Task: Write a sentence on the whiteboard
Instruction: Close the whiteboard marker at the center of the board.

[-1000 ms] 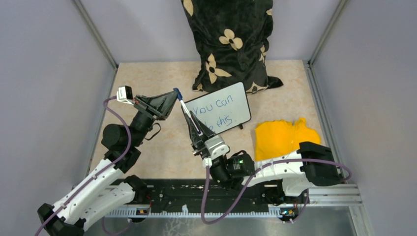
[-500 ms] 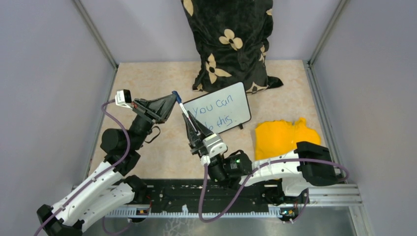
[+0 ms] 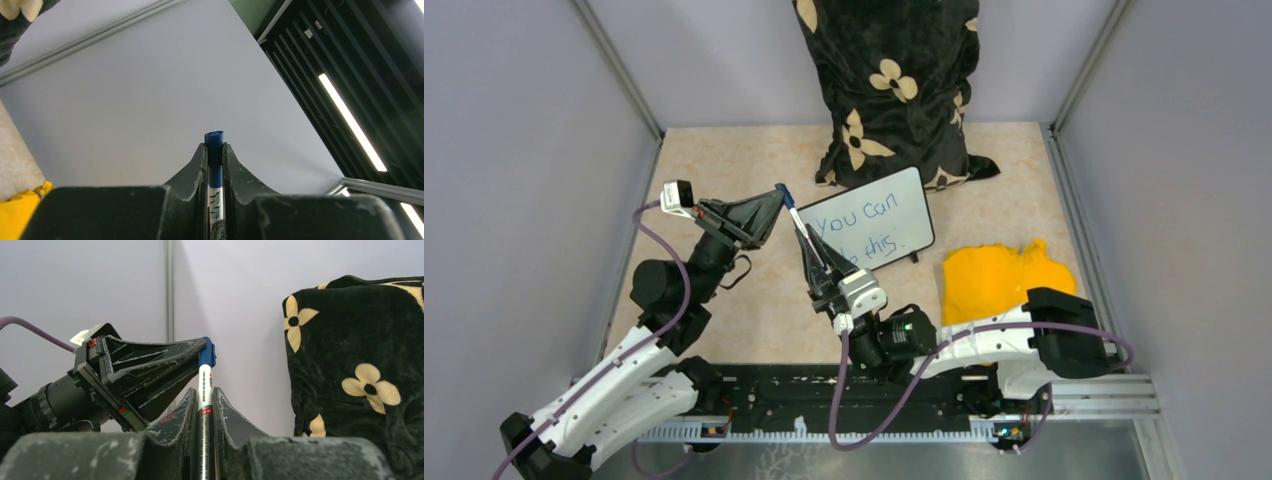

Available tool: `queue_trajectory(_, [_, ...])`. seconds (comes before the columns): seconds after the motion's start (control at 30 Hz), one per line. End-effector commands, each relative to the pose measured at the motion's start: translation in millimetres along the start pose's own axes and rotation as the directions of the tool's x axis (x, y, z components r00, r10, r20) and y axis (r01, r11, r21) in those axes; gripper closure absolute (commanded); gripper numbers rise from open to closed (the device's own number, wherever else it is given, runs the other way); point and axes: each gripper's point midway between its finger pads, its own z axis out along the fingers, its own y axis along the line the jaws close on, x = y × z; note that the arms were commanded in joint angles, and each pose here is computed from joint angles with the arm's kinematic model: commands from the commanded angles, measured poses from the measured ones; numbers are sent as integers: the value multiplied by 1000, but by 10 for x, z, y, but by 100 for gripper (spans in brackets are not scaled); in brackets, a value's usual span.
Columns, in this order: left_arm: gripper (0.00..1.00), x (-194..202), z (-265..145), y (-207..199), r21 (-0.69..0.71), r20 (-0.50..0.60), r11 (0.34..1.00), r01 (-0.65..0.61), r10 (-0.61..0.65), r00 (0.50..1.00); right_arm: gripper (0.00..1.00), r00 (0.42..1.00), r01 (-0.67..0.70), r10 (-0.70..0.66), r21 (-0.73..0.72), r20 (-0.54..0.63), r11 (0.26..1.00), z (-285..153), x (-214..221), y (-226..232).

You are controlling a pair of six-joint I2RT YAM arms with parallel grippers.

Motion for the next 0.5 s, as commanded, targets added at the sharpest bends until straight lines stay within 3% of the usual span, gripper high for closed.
queue_trajectory(0.0, [100, 399, -137, -37, 16, -212, 1000, 22, -18, 977, 100, 983, -152, 137, 124, 118, 981, 124, -299, -329])
queue_trajectory(0.47, [100, 534, -167, 22, -16, -288, 1000, -8, 3, 958, 100, 984, -149, 132, 137, 121, 979, 148, -288, -378])
